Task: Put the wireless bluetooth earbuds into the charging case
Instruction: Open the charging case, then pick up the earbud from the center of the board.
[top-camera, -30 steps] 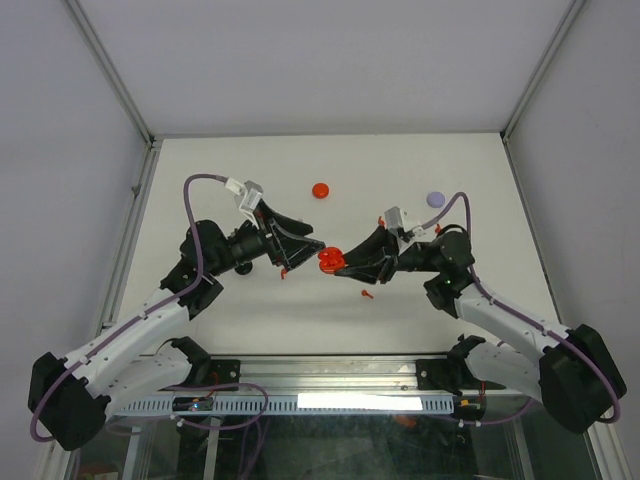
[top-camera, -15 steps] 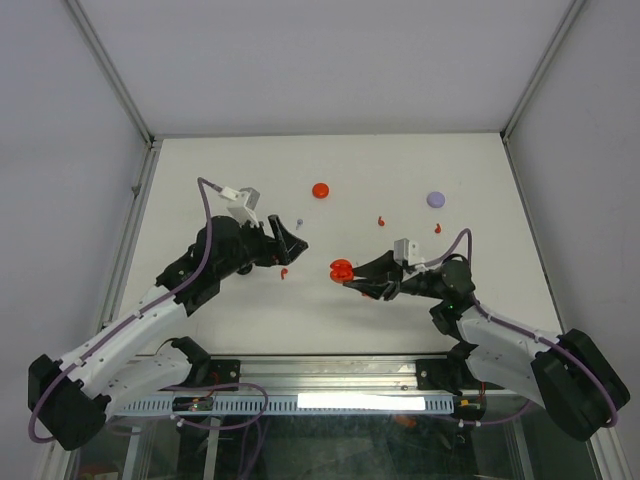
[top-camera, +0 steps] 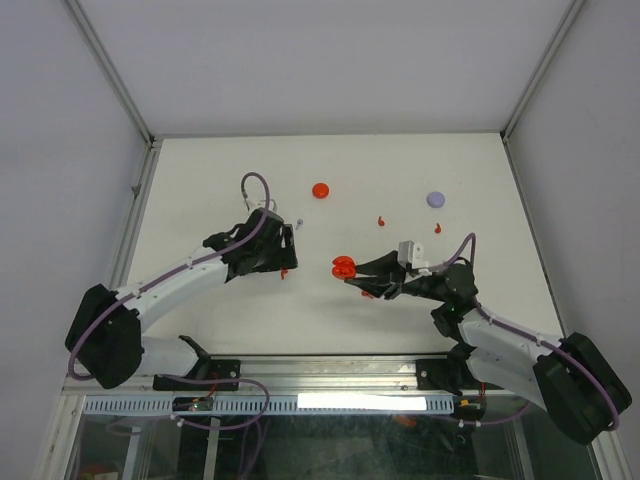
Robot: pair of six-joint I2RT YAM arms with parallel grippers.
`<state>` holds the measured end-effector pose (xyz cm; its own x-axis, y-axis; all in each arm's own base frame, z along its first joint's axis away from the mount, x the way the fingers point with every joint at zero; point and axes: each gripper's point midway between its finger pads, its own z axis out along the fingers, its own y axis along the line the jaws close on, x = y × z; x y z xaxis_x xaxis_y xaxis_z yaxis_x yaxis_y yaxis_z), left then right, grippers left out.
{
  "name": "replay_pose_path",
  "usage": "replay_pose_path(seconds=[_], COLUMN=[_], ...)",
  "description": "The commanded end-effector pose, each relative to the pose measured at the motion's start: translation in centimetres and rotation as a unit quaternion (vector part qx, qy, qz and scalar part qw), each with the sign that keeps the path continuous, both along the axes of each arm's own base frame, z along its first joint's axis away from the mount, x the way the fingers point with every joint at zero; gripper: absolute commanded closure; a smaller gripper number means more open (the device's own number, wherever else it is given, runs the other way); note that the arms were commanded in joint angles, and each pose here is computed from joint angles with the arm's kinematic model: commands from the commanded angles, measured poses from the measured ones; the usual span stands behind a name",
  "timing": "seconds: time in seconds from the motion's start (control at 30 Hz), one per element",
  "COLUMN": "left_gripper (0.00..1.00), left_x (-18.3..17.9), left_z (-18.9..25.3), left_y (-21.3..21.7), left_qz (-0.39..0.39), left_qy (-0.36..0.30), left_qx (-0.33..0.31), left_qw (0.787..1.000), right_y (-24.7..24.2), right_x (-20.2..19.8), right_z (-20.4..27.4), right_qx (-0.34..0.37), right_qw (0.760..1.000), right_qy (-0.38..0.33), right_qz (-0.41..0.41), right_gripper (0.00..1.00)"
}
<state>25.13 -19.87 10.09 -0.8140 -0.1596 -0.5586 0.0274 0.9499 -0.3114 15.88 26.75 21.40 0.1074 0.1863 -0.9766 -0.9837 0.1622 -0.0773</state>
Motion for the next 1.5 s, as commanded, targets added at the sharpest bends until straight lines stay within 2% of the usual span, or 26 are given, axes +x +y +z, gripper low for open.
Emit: replay_pose_path(seconds=[0.0, 0.3, 0.6, 1.03, 1.27, 1.47], left_gripper=[0.29, 0.44, 0.49, 0.63, 0.65, 0.72], left_x=[1.7, 2.5, 2.4, 2.2, 1.1, 1.0], left_z=[-0.1, -3.7, -6.0, -7.6, -7.7, -8.2], left_y=[0.1, -0.6, -0.4, -0.7, -0.5, -0.2], left_qz=[0.009, -0.014, -0.027, -0.039, -0.041, -0.04], left_qy=[-0.002, 0.049, 0.084, 0.114, 0.137, 0.144], left_qx=[0.055, 0.144, 0.186, 0.202, 0.198, 0.208], left_qw=[0.998, 0.988, 0.979, 0.972, 0.97, 0.967], right_y=[-0.2, -0.2, -0.2, -0.3, -0.3, -0.2], right_x=[0.1, 0.2, 0.4, 0.2, 0.1, 0.1], right_z=[1.3, 1.2, 1.1, 1.4, 1.5, 1.5], right_qx=[0.017, 0.016, 0.014, 0.014, 0.014, 0.015], right_qw=[0.999, 0.999, 0.999, 0.999, 0.999, 0.999], right_qy=[-0.032, -0.03, -0.028, -0.03, -0.032, -0.032], right_qz=[-0.012, -0.015, -0.021, -0.021, -0.02, -0.019], right_gripper=[1.0, 1.0, 1.0, 1.0, 1.0, 1.0])
